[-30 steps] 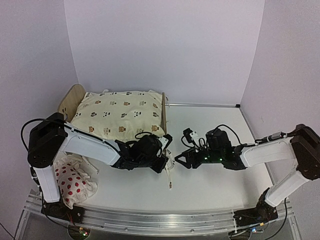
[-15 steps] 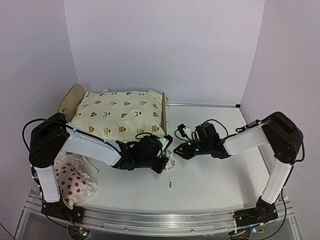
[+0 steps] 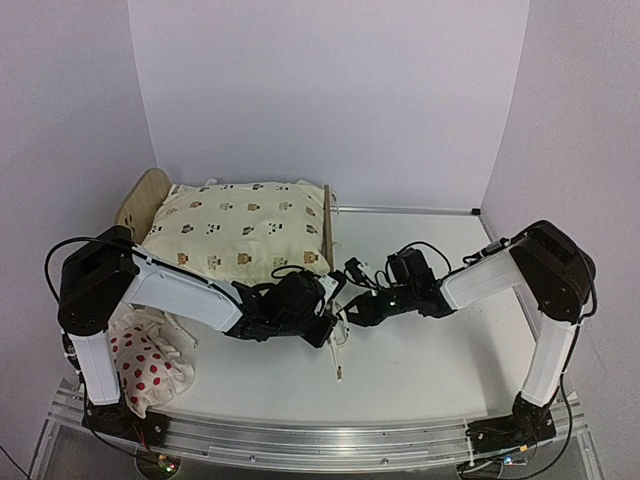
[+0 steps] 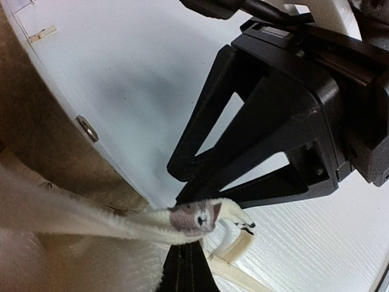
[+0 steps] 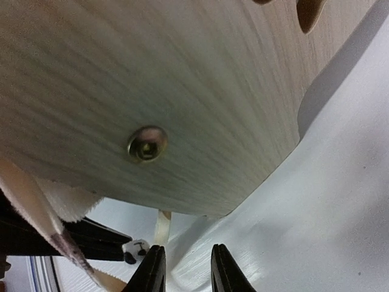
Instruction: Set up the pet bed
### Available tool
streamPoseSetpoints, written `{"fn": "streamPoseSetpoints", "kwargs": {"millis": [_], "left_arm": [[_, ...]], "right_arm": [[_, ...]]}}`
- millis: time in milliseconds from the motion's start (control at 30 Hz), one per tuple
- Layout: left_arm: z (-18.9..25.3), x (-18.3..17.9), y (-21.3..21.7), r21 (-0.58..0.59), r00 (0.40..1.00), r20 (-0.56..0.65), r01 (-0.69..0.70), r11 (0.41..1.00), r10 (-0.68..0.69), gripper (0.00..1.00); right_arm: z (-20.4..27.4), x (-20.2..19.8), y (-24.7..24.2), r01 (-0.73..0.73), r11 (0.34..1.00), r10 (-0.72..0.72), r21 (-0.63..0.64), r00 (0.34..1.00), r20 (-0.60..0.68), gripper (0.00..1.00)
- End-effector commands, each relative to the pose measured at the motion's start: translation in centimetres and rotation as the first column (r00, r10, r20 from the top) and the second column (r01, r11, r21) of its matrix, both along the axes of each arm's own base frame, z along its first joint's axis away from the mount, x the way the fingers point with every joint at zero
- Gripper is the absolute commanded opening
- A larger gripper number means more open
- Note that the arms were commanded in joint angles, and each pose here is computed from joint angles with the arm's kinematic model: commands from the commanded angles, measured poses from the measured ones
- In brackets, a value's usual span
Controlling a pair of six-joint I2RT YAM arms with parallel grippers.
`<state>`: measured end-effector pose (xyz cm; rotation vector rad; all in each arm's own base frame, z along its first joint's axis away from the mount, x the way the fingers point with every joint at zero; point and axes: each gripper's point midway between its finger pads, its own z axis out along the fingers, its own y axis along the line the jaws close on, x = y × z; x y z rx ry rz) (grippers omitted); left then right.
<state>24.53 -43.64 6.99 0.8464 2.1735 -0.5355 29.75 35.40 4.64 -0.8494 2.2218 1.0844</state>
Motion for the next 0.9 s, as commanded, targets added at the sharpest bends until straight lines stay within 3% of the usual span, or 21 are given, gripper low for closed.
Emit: {"fn": "streamPoseSetpoints", "kwargs": {"millis": [0, 600, 867], "left_arm": [[3.0, 1.3, -0.6, -0.058, 0.999, 0.046, -0.016, 0.998, 0.019, 0.0], [4.3, 2.3, -0.4, -0.038, 0.995, 0.093, -0.036, 0.999, 0.039, 0.0], [4.5, 2.0, -1.0, -0.057, 0.997, 0.081, -0.013, 0.998, 0.017, 0.0]], "right_arm": [[2.1, -2.3, 1.0, -0.117, 0.989, 0.118, 0.088, 0.993, 0.003, 0.3], [3.5, -4.5, 0.1, -0.159, 0.98, 0.16, 0.121, 0.987, -0.002, 0.35], [3.9, -4.3, 1.0, -0.172, 0.973, 0.18, 0.155, 0.983, -0.038, 0.43]]}}
